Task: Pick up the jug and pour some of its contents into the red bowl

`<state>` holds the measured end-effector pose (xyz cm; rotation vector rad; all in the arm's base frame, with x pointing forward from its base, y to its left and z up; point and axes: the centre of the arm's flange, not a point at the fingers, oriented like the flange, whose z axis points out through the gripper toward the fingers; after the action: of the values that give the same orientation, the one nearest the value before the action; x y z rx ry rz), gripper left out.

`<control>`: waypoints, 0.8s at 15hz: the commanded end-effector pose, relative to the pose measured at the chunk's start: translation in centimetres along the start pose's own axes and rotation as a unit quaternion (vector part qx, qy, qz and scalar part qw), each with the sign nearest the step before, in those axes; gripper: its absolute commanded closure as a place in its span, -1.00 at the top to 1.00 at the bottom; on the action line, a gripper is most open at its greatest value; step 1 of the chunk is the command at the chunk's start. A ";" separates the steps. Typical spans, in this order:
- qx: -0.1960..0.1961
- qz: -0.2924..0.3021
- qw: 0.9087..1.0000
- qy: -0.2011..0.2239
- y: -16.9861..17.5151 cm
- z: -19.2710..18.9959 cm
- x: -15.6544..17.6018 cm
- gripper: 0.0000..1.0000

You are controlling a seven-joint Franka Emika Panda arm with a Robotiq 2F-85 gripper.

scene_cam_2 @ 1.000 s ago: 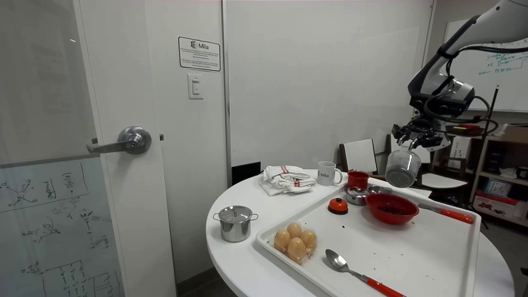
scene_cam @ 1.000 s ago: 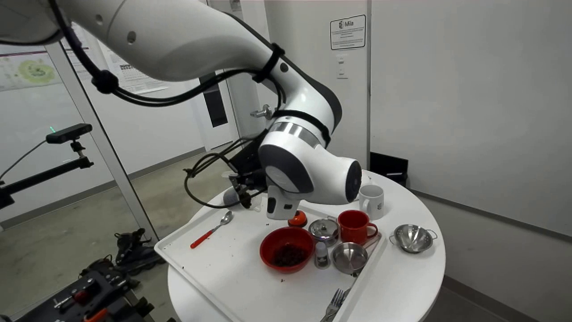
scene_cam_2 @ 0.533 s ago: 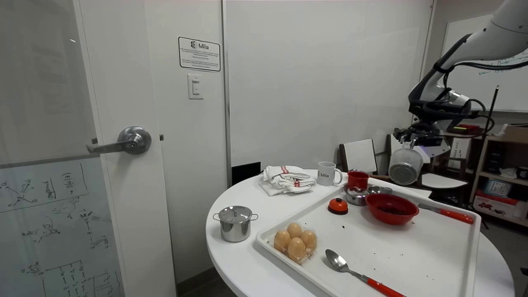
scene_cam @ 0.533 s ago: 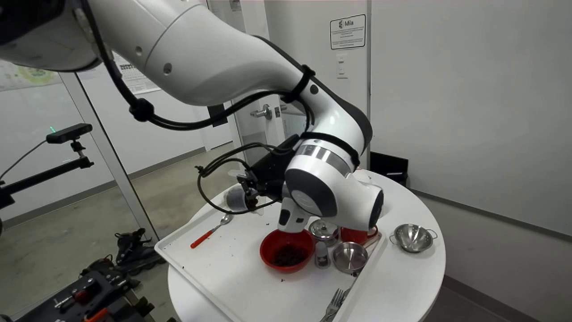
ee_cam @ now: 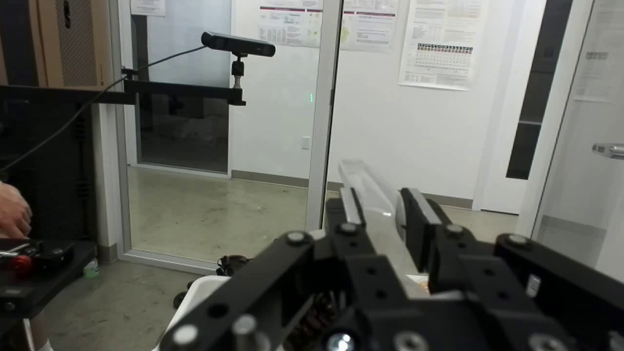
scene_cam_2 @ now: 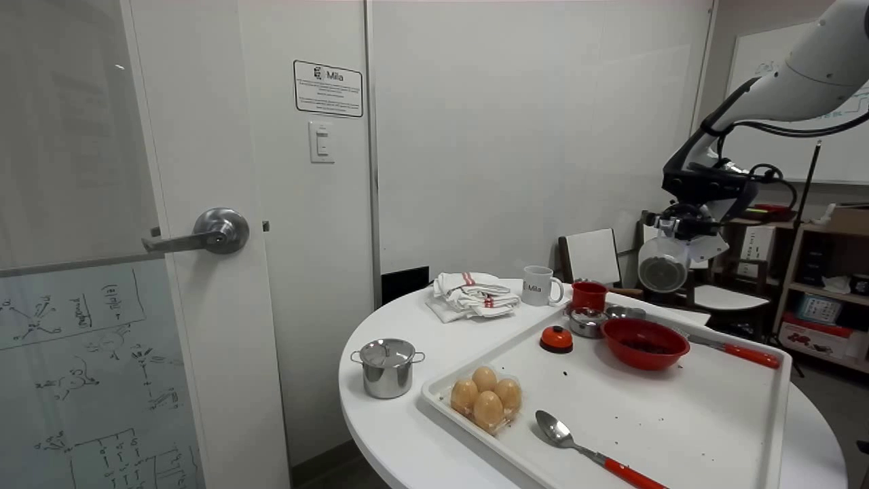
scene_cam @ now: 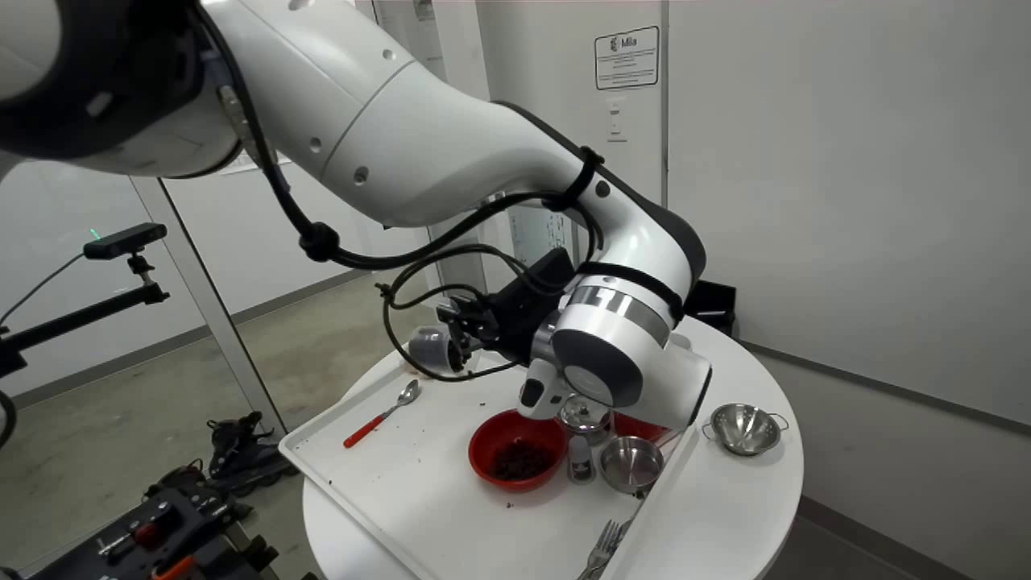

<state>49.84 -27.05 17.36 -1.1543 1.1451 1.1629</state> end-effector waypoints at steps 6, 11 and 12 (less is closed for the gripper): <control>-0.005 0.009 0.998 -0.066 -1.9 -2.8 0.5 -0.81; -0.017 0.012 0.996 -0.086 -2.1 -3.1 0.6 -0.81; -0.018 0.013 0.996 -0.087 -2.1 -3.1 0.6 -0.81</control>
<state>50.64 -29.04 16.77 -1.0687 1.0472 1.2483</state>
